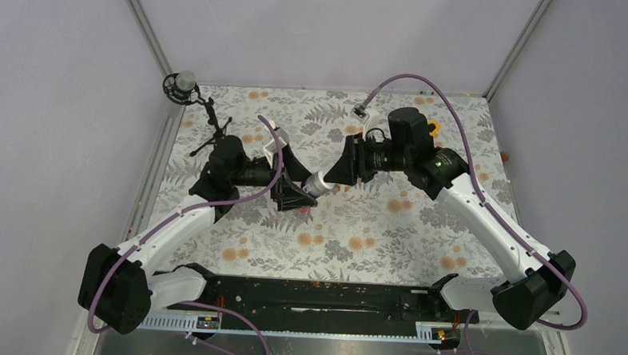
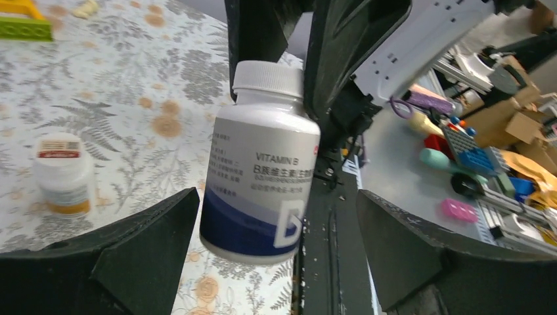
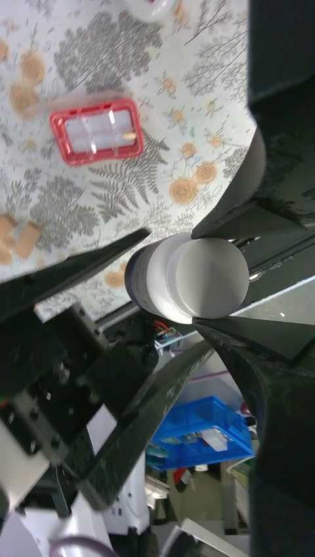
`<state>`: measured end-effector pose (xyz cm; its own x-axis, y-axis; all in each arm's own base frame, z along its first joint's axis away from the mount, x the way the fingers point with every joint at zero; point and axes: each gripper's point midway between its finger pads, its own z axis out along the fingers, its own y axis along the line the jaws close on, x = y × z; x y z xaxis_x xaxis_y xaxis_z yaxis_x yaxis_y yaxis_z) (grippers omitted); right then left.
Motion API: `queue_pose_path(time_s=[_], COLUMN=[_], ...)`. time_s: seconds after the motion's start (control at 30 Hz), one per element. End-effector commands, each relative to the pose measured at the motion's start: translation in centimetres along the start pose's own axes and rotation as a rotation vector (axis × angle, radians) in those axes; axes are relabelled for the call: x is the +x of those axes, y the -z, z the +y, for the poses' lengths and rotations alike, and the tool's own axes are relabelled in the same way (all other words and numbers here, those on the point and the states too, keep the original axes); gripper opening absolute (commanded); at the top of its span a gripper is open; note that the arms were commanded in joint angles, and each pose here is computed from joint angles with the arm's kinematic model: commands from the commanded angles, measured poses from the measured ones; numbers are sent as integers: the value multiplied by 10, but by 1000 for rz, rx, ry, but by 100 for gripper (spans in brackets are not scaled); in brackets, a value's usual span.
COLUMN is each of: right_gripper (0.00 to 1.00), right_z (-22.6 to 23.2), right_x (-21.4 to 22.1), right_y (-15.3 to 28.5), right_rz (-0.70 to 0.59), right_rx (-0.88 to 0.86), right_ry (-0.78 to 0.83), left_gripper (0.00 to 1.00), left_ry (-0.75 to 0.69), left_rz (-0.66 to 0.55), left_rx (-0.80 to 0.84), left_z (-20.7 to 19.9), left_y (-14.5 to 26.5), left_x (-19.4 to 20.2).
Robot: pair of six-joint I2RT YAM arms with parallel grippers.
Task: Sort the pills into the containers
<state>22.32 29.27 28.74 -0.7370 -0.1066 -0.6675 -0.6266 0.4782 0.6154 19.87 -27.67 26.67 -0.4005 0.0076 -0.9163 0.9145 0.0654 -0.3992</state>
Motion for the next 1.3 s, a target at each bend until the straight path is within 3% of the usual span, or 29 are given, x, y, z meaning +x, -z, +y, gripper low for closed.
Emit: queue_pose_path(time_s=[0.0,0.13,0.27,0.47,0.5,0.6,0.63,0.67,0.77,0.83,0.97,1.03,1.27], right_gripper=[17,17,17,17,17,24,38,53,82,87,87,81,80], right_z=[47,51,55,47,45,41,37,29,28,24,15,8,5], right_x=[-10,-8,-5,2,1,-5,-12,-18,-36,-47,-64,-70,-97], right_y=[9,10,12,10,9,9,9,8,6,2,-9,-10,-10], right_rz=[15,42,70,121,120,89,52,10,-119,-199,-318,-362,-473], right_rx=[-170,-187,-208,-163,-156,-118,-76,-21,7,28,72,123,158], right_ry=[129,130,153,171,172,172,167,141,61,-85,-233,-267,-262], left_gripper=[91,87,66,63,56,23,6,0,0,0,0,0,0], left_ry=[-88,-82,-77,-61,-56,-50,-47,-44,-35,-47,-22,-2,26], left_rz=[5,44,65,71,74,76,74,68,-5,-92,-185,-213,-226], left_rx=[159,179,186,185,183,171,161,140,19,-61,-175,-215,-200], left_z=[-31,-34,-33,-31,-29,-25,-23,-20,-4,6,21,27,25], left_y=[-3,-6,-7,-9,-9,-11,-12,-13,-16,-16,-16,-15,-17], left_x=[-17,-10,-8,-11,-10,-12,-13,-15,-27,-42,-55,-59,-58])
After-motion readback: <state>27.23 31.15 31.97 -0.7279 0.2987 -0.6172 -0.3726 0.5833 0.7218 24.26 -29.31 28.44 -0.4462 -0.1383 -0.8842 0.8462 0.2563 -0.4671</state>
